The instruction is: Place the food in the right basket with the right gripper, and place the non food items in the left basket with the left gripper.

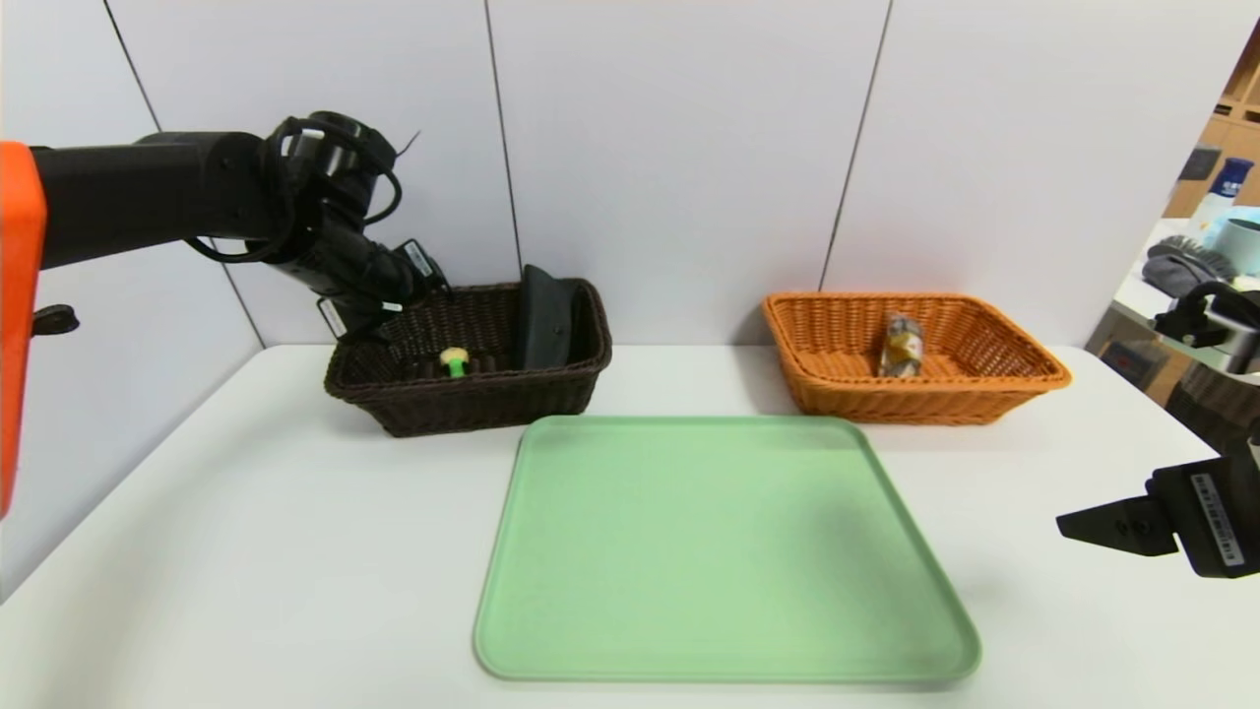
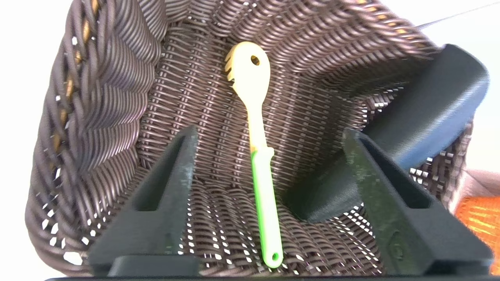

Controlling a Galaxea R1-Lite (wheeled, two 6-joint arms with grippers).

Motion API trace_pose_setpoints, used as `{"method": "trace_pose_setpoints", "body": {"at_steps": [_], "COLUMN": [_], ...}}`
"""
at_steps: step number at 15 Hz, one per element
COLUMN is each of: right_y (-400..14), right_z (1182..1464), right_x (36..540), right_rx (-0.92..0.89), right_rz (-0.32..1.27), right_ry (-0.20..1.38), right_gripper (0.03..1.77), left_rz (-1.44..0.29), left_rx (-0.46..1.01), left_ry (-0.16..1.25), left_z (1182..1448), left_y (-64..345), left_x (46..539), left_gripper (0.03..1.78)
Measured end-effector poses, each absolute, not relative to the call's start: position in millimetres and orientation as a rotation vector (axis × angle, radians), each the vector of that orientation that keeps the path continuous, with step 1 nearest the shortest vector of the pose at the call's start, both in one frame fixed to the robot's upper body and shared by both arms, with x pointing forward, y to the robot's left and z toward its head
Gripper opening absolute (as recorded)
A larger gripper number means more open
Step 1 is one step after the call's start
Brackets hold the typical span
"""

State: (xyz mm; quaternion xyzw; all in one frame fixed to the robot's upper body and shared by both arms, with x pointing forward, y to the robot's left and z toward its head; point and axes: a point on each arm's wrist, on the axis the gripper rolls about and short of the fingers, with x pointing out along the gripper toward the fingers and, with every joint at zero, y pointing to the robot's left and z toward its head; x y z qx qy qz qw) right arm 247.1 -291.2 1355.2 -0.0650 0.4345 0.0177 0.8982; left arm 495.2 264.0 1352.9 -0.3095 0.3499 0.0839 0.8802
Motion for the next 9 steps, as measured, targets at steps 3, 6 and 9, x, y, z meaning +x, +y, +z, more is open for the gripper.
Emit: {"method": "trace_pose_setpoints", "body": {"at_steps": [3,6,9], "right_y": [-291,-293,-294], "right_z": [1356,1358,1362], "right_x": [246,243,238], "right_rx": [-0.136,-0.153,-0.150], "right_rz": [0.036,0.037,0.039], "right_ry": [0.896,0.881,0.852], "right_gripper": [1.70,1.70,1.70], "left_rz": [0.109,0.025,-0.019], "left_rx": [-0.601,-0.375,-0.077], "left_ry": [0.691,0.655,0.541], "left_z": [1380,1407,1432], "left_y": [255,248,251], "left_x": [473,443,424], "left_gripper": [1.46,1.54,1.59]}}
